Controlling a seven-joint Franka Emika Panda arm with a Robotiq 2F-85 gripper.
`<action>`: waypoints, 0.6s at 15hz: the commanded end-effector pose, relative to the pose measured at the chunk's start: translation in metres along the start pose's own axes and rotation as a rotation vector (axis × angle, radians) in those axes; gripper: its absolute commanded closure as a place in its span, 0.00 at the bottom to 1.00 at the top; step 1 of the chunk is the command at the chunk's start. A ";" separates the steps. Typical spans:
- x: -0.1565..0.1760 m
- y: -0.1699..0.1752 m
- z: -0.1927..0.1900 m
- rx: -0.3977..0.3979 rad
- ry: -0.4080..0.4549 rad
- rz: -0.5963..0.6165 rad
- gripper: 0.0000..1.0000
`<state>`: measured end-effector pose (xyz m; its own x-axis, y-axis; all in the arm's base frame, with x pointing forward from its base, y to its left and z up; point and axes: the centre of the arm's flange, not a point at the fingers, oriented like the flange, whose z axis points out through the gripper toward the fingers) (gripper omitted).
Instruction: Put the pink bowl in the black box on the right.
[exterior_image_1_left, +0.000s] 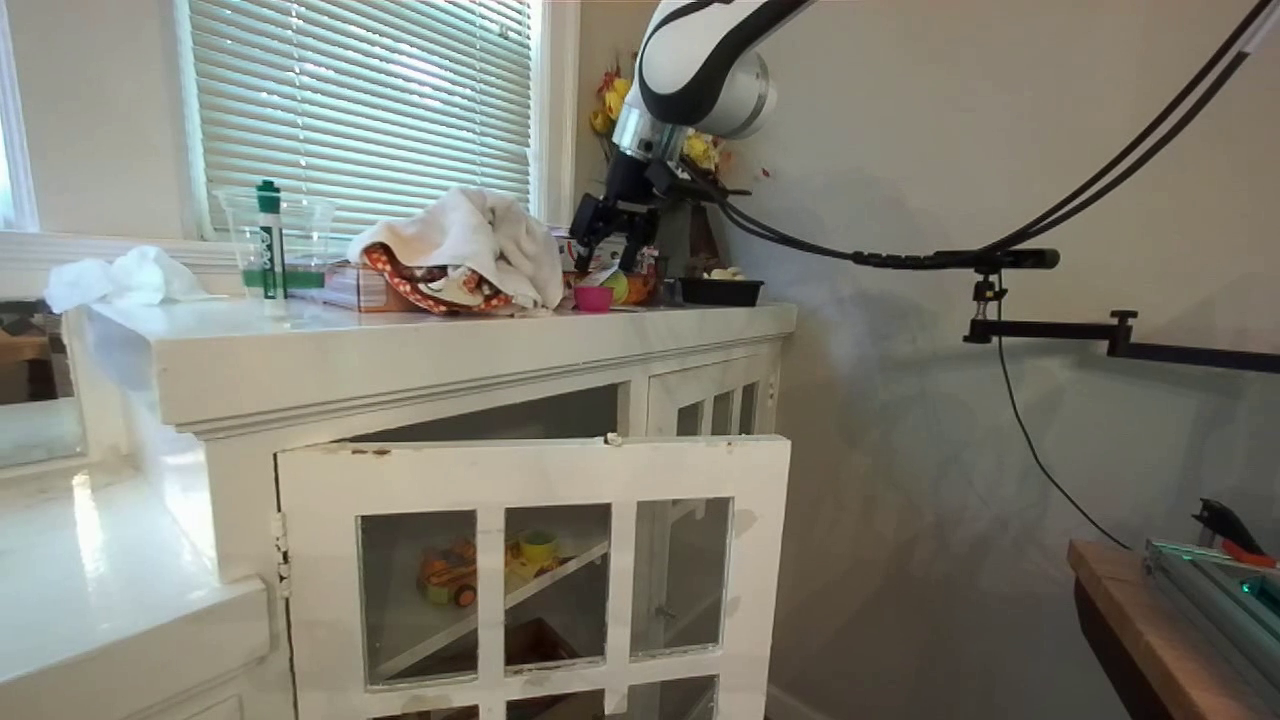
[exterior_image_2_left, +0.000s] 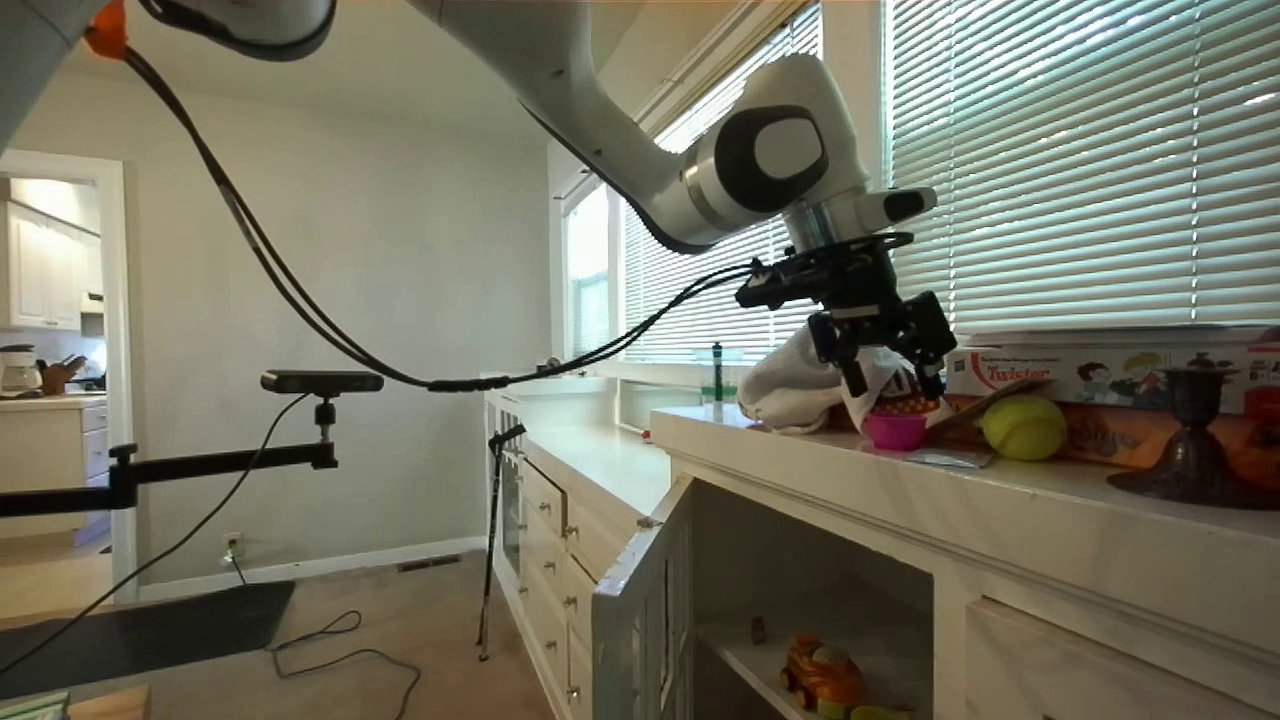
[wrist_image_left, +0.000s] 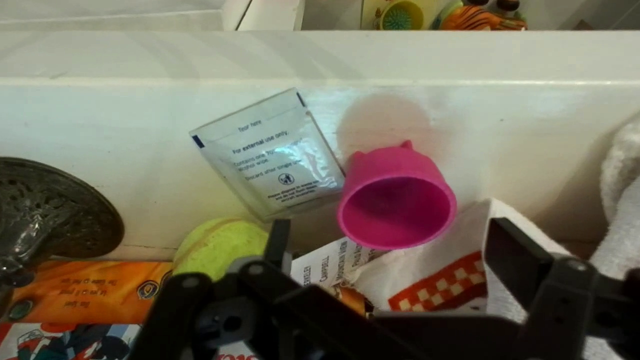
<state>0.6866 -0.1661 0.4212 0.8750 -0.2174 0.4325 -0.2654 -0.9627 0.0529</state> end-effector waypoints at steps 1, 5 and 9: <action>0.020 -0.003 0.013 0.000 -0.007 0.022 0.00; 0.023 -0.005 0.022 0.003 -0.018 0.022 0.00; 0.023 -0.008 0.029 0.002 -0.032 0.020 0.00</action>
<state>0.7065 -0.1685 0.4065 0.8817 -0.2166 0.4191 -0.2653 -0.9623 0.0608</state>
